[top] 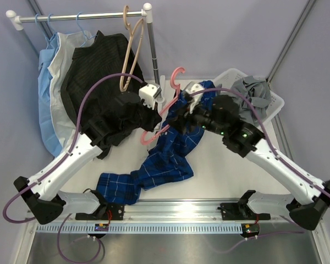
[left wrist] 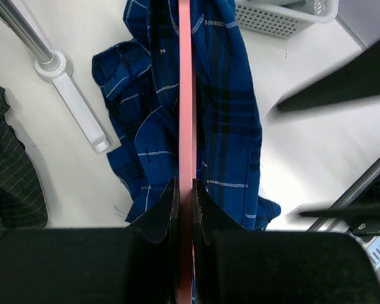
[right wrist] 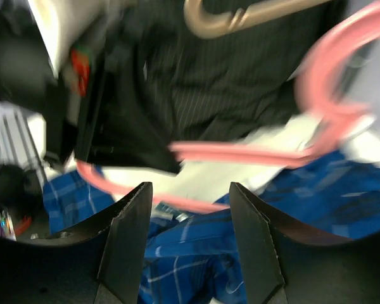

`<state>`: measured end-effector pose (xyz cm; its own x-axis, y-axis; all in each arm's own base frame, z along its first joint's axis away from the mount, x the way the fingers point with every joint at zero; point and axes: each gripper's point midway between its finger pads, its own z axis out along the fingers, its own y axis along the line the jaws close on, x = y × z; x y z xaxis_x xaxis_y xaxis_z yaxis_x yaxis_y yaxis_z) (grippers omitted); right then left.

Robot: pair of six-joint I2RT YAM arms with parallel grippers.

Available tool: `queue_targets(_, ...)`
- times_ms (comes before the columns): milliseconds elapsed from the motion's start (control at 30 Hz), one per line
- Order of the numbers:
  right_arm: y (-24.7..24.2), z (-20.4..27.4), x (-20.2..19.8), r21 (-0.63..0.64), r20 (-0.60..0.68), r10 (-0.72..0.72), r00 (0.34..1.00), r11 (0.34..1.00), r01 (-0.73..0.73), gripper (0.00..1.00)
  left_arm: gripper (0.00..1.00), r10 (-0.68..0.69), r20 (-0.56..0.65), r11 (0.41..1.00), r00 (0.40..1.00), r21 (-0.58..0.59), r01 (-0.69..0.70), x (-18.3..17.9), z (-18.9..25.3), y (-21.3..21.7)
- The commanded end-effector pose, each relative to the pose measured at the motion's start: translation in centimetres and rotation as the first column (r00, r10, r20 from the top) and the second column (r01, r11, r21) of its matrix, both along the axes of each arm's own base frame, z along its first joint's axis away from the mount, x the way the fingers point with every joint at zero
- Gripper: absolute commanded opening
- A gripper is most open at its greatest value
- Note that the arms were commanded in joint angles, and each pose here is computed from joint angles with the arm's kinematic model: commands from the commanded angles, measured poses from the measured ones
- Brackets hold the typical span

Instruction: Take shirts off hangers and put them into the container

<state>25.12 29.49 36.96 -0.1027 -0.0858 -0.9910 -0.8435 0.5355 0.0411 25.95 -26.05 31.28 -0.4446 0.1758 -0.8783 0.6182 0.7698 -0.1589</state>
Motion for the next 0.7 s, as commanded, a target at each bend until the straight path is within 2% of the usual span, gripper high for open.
queue_targets(0,2.0,-5.1,-0.7,-0.153,-0.026,0.045,0.999,0.987,-0.048,0.6,0.0,0.052,0.115,0.989,0.992,-0.143,-0.035,1.7,5.8,-1.0)
queue_targets(133,3.6,-6.4,-1.1,-0.163,-0.001,0.082,0.997,0.983,-0.081,0.61,0.0,0.052,0.103,0.989,0.993,-0.146,-0.037,1.9,5.7,-1.3)
queue_targets(333,4.3,-7.6,-0.7,-0.218,0.018,0.065,0.998,0.974,-0.059,0.6,0.0,0.053,0.097,0.988,0.994,-0.15,-0.038,2.0,5.6,-1.4)
queue_targets(667,4.8,-8.7,0.4,-0.253,0.048,0.015,0.999,0.967,-0.002,0.52,0.0,0.053,0.073,0.98,0.996,-0.193,-0.038,1.9,6.4,-1.9)
